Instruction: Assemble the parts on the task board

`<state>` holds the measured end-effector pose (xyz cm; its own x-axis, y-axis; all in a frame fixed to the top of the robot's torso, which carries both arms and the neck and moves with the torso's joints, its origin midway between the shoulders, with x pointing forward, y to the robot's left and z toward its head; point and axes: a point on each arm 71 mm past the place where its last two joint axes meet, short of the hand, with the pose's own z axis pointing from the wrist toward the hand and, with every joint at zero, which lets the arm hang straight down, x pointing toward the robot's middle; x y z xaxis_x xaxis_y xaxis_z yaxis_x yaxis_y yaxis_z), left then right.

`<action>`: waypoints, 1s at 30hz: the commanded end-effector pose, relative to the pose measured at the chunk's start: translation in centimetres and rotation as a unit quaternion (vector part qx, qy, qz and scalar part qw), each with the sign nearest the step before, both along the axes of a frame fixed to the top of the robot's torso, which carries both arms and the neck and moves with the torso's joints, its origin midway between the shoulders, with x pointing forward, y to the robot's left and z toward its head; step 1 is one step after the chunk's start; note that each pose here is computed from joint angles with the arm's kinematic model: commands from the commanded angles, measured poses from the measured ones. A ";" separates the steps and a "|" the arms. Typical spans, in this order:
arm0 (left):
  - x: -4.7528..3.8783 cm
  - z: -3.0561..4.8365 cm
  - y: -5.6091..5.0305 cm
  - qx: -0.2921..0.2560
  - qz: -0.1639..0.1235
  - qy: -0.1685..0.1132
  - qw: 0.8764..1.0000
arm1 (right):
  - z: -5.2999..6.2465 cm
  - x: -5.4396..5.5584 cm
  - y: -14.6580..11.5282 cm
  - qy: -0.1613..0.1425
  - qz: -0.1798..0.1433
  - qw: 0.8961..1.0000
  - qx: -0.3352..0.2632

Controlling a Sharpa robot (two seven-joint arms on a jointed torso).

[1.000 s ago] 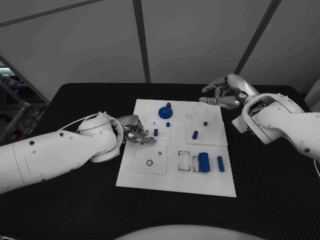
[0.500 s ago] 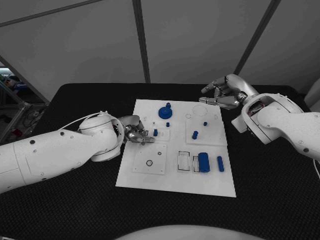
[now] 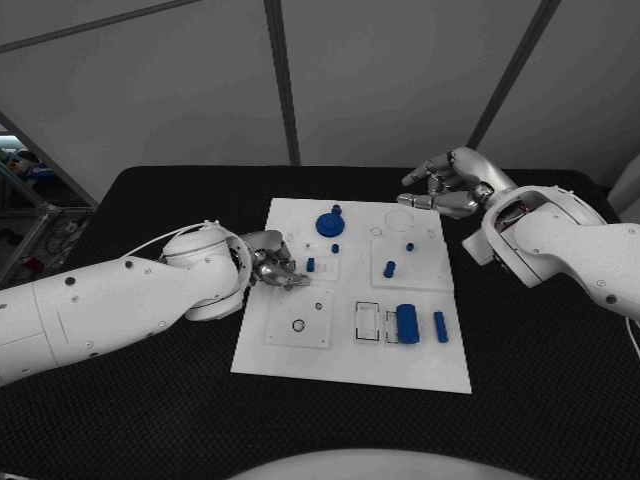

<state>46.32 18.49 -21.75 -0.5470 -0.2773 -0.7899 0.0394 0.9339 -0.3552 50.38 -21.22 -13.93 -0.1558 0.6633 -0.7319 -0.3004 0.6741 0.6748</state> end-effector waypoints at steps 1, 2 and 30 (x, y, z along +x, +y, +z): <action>-0.04 -0.04 0.0 0.007 -0.004 0.010 1.000 | 0.1 0.0 0.1 -0.001 0.004 1.000 -0.001; -0.05 -0.05 0.0 0.008 -0.004 0.011 1.000 | 0.1 0.0 0.1 -0.001 0.004 1.000 -0.001; -0.08 -0.04 0.9 0.018 0.005 0.016 1.000 | 0.0 0.0 0.1 -0.001 0.005 1.000 -0.001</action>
